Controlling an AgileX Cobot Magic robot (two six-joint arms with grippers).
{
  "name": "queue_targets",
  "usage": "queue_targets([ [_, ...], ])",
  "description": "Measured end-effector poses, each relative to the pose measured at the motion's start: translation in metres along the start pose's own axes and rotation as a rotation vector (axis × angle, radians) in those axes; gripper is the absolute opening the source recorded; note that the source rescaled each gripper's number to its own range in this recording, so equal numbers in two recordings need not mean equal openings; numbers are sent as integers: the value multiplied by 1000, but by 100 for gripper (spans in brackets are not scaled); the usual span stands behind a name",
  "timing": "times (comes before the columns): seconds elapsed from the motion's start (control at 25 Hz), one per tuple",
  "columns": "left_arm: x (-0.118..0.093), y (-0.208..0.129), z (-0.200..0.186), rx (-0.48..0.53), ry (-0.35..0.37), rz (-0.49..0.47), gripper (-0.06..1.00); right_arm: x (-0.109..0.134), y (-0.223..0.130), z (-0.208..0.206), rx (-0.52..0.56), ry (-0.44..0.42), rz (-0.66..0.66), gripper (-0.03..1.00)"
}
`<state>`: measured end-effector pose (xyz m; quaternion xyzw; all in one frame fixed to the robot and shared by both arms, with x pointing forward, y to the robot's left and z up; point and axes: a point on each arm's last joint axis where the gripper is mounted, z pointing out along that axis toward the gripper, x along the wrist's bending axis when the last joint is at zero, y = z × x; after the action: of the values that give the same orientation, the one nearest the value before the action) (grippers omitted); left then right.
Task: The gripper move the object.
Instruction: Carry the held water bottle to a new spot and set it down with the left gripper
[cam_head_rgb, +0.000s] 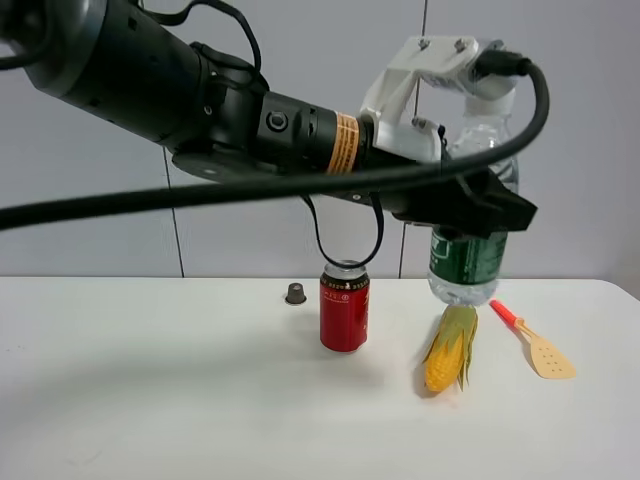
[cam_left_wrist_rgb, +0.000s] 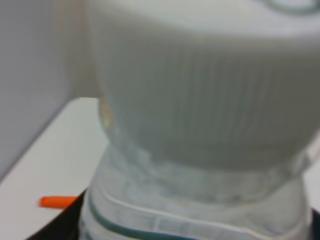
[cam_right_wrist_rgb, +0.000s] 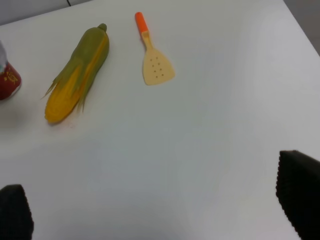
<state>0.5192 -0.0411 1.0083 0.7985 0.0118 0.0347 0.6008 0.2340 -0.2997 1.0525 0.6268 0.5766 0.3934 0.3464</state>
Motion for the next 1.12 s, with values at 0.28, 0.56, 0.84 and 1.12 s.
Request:
queue_targets([
  [0.28, -9, -25, 16, -29, -144, 8, 1, 0, 0, 0, 0, 0, 0, 100],
  [0.56, -3, -73, 36, 10, -136, 32, 1, 0, 0, 0, 0, 0, 0, 100],
  [0.84, -1, -108, 48, 28, -134, -54, 1, 0, 0, 0, 0, 0, 0, 100],
  [1.12, -2, -129, 53, 52, -142, -45, 1, 0, 0, 0, 0, 0, 0, 100],
])
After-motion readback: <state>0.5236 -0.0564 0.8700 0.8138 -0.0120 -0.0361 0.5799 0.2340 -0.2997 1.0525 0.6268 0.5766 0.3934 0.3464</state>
